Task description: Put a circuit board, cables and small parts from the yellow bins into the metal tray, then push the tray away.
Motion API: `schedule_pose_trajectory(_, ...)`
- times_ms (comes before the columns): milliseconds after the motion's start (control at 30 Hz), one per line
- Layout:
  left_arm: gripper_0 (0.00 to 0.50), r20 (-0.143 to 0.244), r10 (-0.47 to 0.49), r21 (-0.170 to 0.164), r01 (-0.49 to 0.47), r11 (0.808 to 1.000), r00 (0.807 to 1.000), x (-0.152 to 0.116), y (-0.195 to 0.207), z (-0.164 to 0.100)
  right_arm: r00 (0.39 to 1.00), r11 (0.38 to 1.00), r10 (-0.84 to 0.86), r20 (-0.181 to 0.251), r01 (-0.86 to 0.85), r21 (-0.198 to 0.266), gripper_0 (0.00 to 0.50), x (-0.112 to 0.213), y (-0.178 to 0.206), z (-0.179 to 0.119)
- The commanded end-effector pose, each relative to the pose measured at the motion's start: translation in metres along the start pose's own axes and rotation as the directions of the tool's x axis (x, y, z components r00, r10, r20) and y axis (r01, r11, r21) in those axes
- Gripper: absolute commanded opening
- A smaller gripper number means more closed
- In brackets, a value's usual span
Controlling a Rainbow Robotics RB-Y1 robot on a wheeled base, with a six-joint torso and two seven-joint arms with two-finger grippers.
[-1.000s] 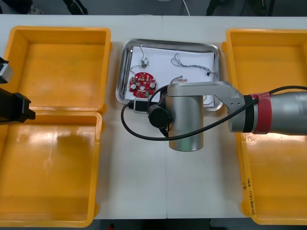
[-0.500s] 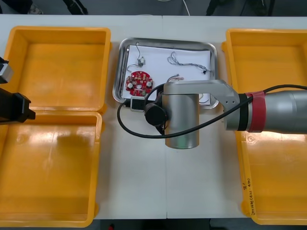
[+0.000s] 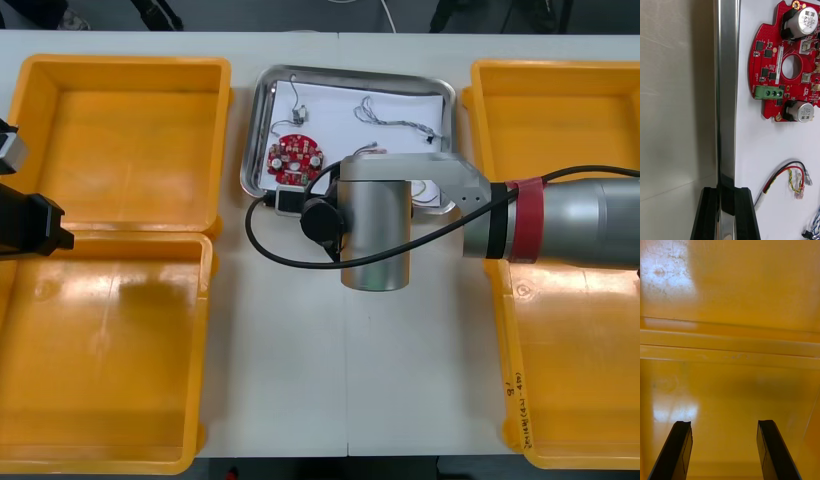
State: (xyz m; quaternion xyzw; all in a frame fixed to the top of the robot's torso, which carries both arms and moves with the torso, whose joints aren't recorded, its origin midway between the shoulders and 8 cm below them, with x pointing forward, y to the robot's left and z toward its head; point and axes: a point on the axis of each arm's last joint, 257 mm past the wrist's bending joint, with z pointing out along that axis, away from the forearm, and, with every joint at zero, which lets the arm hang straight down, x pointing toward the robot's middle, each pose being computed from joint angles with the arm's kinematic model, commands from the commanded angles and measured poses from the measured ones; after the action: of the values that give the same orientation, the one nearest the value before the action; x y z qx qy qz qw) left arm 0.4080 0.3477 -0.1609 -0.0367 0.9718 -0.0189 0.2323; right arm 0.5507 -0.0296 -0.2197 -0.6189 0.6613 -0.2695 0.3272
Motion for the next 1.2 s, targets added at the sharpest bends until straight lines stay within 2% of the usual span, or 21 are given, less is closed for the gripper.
schedule_pose_trajectory(33,0.500,0.039,0.067,-0.032,-0.066,0.997,0.997,-0.010,0.011,-0.016,0.998,0.997,-0.054,0.038,0.052,0.054,0.000,-0.026,-0.026,-0.008)
schedule_pose_trajectory(800,0.500,0.039,0.067,-0.032,-0.066,0.997,0.997,-0.010,0.011,-0.016,0.989,0.989,-0.101,0.111,0.089,0.114,0.000,-0.039,-0.051,-0.001)
schedule_pose_trajectory(1033,0.500,0.039,0.067,-0.032,-0.066,0.997,0.997,-0.010,0.011,-0.016,0.987,0.988,-0.109,0.117,0.095,0.121,0.000,-0.034,-0.058,0.002)
schedule_pose_trajectory(1200,0.500,0.039,0.067,-0.032,-0.066,0.997,0.997,-0.010,0.011,-0.016,0.987,0.986,-0.119,0.105,0.105,0.127,0.000,-0.024,-0.062,0.010)
